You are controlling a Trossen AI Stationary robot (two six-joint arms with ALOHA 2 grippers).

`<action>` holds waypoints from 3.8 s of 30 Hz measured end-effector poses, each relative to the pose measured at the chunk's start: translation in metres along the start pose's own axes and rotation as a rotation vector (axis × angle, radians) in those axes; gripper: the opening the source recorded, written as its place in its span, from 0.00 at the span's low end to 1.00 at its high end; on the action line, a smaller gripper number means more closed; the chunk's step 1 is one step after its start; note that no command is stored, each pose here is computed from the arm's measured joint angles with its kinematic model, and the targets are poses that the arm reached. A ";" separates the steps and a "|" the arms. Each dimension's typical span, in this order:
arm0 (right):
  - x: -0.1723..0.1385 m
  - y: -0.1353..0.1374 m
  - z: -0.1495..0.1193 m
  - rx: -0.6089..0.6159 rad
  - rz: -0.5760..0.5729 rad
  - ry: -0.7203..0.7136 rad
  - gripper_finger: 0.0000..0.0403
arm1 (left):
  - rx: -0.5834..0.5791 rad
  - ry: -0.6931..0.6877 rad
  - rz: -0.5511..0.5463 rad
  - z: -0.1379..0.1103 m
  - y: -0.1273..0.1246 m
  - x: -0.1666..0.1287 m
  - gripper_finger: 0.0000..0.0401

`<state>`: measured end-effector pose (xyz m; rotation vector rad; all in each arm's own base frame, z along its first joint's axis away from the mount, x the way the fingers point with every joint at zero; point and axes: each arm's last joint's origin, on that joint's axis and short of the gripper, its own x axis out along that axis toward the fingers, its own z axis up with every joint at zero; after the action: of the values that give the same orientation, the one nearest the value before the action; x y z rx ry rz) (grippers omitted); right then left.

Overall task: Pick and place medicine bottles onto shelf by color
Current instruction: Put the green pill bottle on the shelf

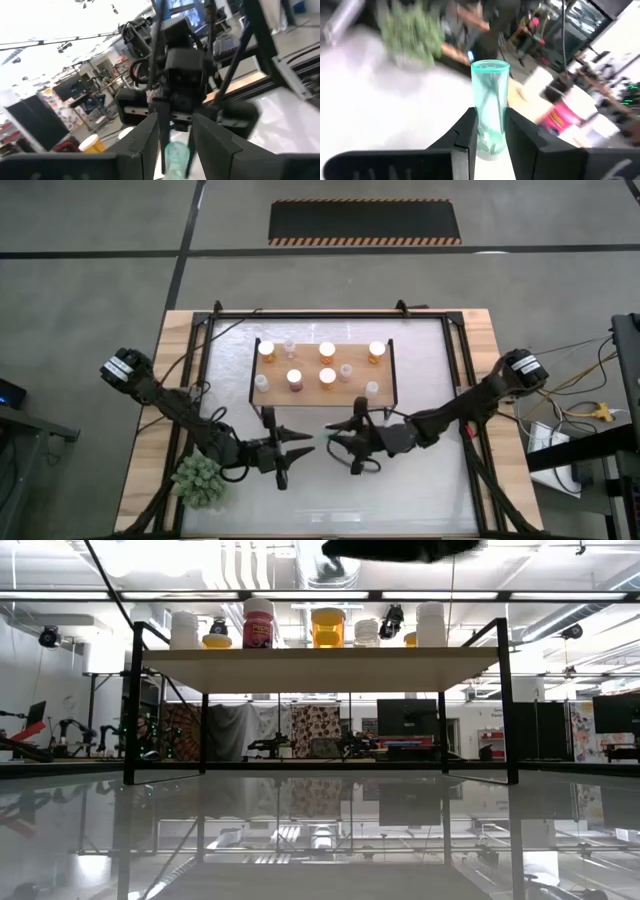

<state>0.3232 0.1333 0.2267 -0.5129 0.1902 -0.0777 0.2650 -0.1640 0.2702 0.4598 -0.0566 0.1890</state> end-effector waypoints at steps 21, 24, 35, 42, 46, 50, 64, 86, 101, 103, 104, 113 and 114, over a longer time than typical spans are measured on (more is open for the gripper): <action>-0.033 0.030 0.018 -1.363 -0.063 0.108 0.17 | -0.706 0.048 -0.262 -0.032 0.010 0.013 0.30; -0.027 0.034 0.016 -1.419 -0.078 0.173 0.17 | -0.752 0.063 -0.254 -0.033 0.011 0.014 0.37; 0.005 0.050 0.030 -1.464 -0.154 0.338 0.17 | -0.780 0.195 -0.107 -0.056 0.000 0.021 0.63; 0.013 0.050 0.033 -1.480 -0.141 0.355 0.17 | -0.805 0.200 -0.093 -0.060 -0.002 0.024 0.65; 0.014 0.050 0.031 -1.489 -0.129 0.350 0.17 | -0.811 0.191 -0.087 -0.059 -0.001 0.024 0.64; 0.014 0.050 0.029 -1.511 -0.123 0.353 0.17 | -0.828 0.156 -0.080 -0.056 0.002 0.026 0.58; 0.017 0.046 0.027 -1.555 -0.115 0.376 0.17 | -0.888 0.159 -0.072 -0.057 0.003 0.027 0.32; 0.018 0.045 0.024 -1.562 -0.103 0.390 0.23 | -0.850 0.162 -0.068 -0.059 0.004 0.027 0.26; 0.016 0.043 0.017 -1.537 -0.124 0.518 0.14 | -0.627 0.202 -0.012 -0.052 0.010 0.028 0.55; 0.017 0.043 0.015 -1.534 -0.124 0.524 0.14 | -0.605 0.233 -0.007 -0.053 0.008 0.031 0.55; 0.017 0.042 0.014 -1.534 -0.124 0.526 0.14 | -0.600 0.239 -0.006 -0.054 0.007 0.032 0.55; 0.019 0.039 0.013 -1.530 -0.128 0.536 0.14 | -0.638 0.246 0.063 -0.056 0.009 0.035 0.55; 0.019 0.039 0.013 -1.530 -0.128 0.536 0.14 | -0.636 0.253 0.070 -0.057 0.010 0.035 0.55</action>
<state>0.3454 0.1712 0.2151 -2.0347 0.7539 -0.1909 0.2981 -0.1241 0.2267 -0.2019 0.1141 0.2833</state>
